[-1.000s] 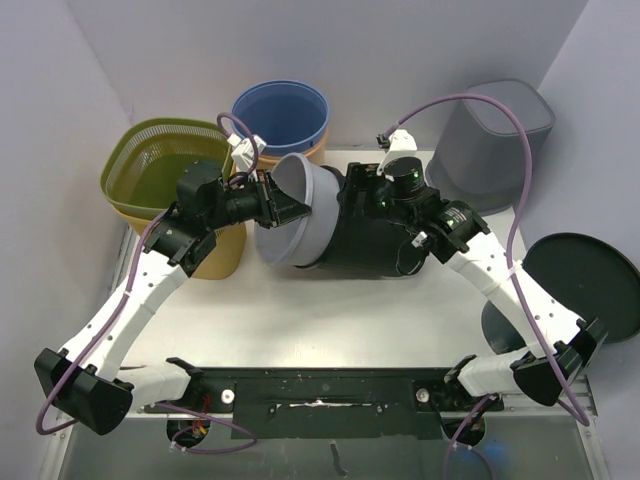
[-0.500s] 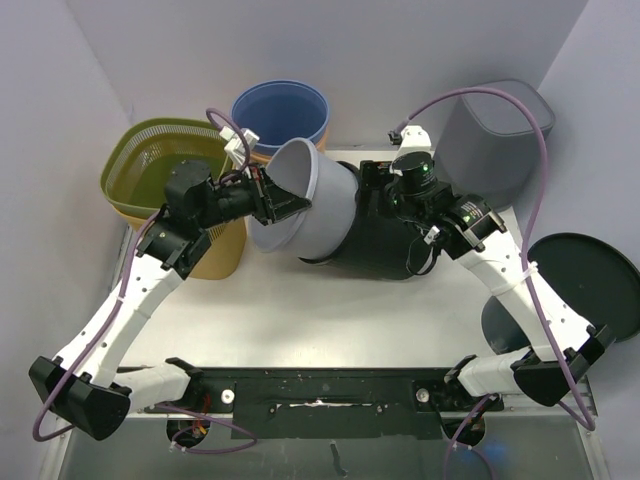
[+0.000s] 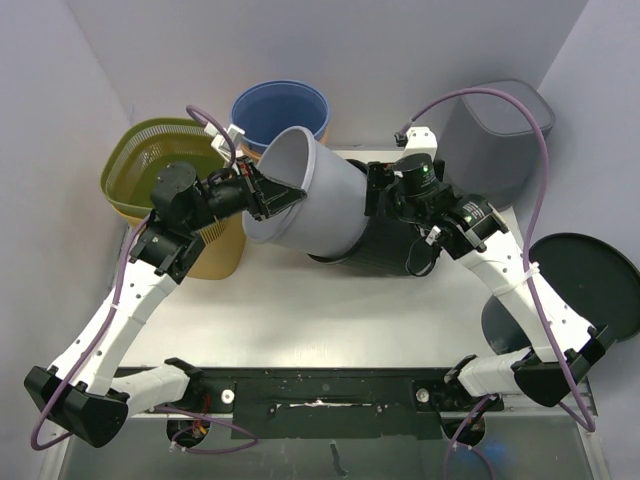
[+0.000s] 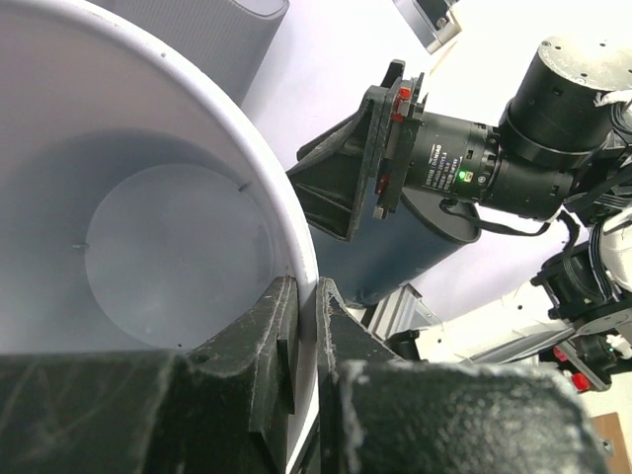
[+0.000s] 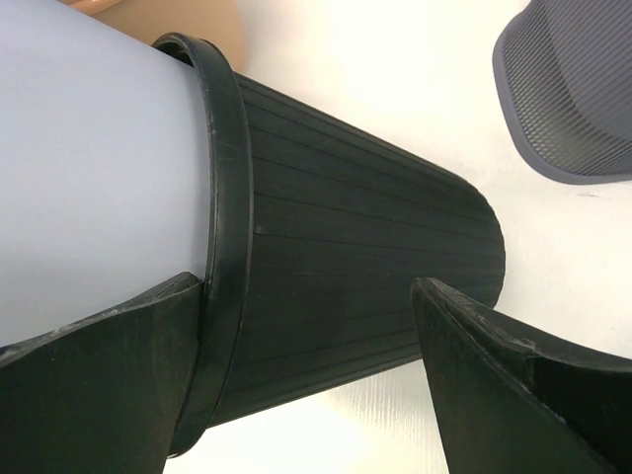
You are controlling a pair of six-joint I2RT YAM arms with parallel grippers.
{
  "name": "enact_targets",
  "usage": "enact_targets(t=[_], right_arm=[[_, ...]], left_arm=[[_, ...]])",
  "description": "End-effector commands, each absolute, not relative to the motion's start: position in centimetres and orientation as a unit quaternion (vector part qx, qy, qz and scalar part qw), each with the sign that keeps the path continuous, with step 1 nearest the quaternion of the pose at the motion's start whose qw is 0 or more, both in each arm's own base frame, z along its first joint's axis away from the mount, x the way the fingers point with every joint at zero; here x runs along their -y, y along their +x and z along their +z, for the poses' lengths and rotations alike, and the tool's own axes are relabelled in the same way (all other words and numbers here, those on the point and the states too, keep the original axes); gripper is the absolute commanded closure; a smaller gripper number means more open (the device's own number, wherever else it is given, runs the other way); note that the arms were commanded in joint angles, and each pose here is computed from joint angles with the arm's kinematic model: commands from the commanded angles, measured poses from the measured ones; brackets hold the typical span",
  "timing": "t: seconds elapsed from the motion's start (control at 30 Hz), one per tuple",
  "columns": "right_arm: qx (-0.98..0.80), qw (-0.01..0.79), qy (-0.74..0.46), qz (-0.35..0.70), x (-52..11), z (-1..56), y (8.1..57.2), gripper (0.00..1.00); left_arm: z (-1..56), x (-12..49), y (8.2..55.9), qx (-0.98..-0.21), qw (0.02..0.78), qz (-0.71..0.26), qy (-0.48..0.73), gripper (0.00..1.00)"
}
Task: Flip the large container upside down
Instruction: Pick up the container from the container.
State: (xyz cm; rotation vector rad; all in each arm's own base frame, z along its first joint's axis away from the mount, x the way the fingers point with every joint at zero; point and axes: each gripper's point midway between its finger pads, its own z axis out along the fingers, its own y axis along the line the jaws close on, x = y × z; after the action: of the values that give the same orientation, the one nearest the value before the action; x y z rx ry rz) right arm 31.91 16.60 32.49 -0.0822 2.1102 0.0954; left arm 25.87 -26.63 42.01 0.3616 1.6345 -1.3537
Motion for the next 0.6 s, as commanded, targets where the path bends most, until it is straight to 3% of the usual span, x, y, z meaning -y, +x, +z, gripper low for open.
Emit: enact_targets(t=[0.0,0.57], right_arm=[[-0.908,0.407,-0.067,-0.076,-12.5,26.9,29.9,0.13],[-0.904,0.415,-0.044,-0.092,-10.5,27.7,29.3,0.12]], left_arm=[[51.3,24.6,23.3,-0.555,0.589,-0.557,0.188,1.0],[57.3,23.7,21.5,-0.477,0.646,-0.555,0.219,1.0]])
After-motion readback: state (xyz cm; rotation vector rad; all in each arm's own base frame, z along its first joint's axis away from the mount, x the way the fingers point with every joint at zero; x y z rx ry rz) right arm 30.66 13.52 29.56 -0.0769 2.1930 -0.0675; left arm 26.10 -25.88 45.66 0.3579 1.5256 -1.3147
